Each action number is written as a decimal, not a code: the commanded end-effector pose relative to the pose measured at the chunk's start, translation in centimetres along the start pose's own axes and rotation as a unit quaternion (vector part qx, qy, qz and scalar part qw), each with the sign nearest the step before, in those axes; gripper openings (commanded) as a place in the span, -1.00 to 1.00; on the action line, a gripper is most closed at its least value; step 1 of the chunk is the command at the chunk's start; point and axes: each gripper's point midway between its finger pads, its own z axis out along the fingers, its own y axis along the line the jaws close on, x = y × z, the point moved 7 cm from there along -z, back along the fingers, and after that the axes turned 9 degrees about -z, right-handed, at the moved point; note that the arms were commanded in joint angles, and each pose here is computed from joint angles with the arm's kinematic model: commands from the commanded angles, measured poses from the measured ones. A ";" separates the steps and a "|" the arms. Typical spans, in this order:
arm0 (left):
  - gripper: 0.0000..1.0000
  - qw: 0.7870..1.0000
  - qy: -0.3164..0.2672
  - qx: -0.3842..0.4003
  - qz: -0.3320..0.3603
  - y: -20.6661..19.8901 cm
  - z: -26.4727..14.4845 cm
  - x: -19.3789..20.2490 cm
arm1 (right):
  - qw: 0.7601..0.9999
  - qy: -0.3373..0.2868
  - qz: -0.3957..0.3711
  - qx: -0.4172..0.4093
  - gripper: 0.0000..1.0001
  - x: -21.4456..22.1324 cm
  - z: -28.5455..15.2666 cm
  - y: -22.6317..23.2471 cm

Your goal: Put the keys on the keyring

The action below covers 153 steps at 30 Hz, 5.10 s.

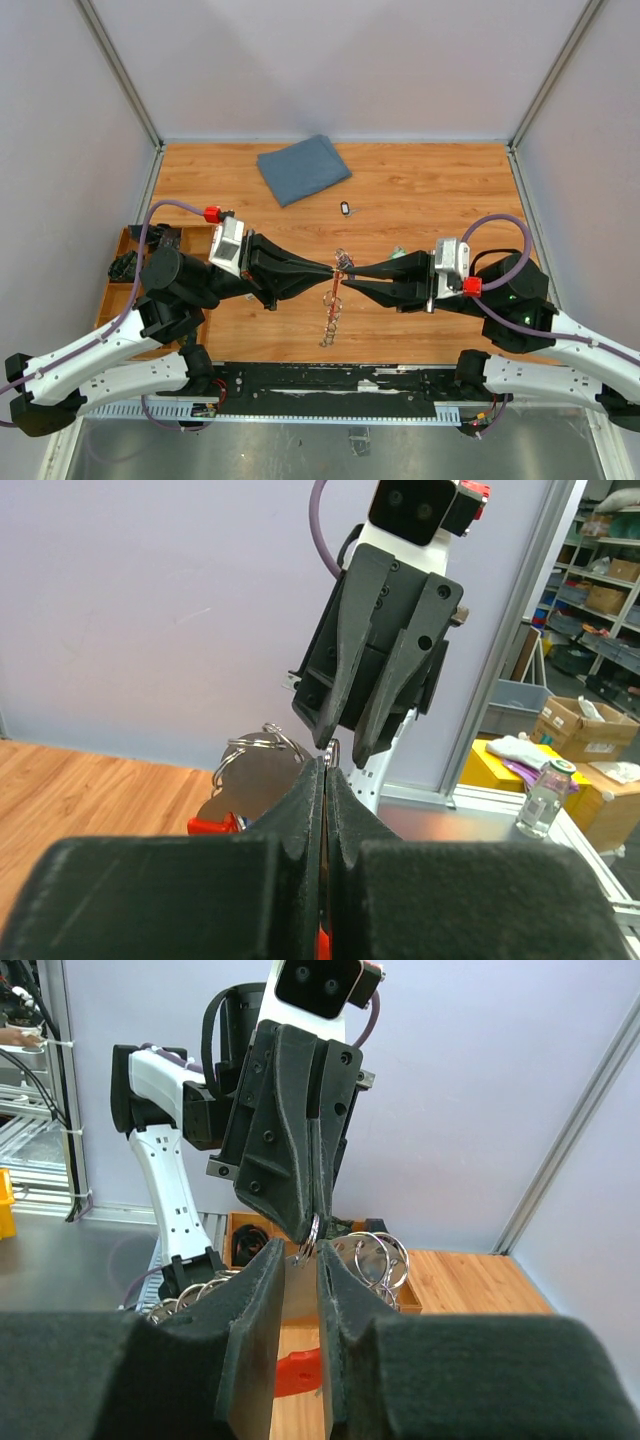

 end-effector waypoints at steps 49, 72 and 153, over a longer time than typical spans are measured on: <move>-0.43 0.985 0.148 -0.079 0.051 3.5 -0.7 4.6 | 0.802 0.586 0.074 -0.089 -0.99 3.0 -3.8 -1.3; -0.28 0.978 0.189 -0.050 0.073 4.0 0.0 5.7 | 0.844 0.517 0.074 -0.123 -0.99 3.1 -1.0 -1.1; -0.99 0.998 0.022 0.046 0.029 -0.8 0.1 1.1 | 0.997 0.067 -0.042 -0.013 -0.47 1.4 -0.6 -0.3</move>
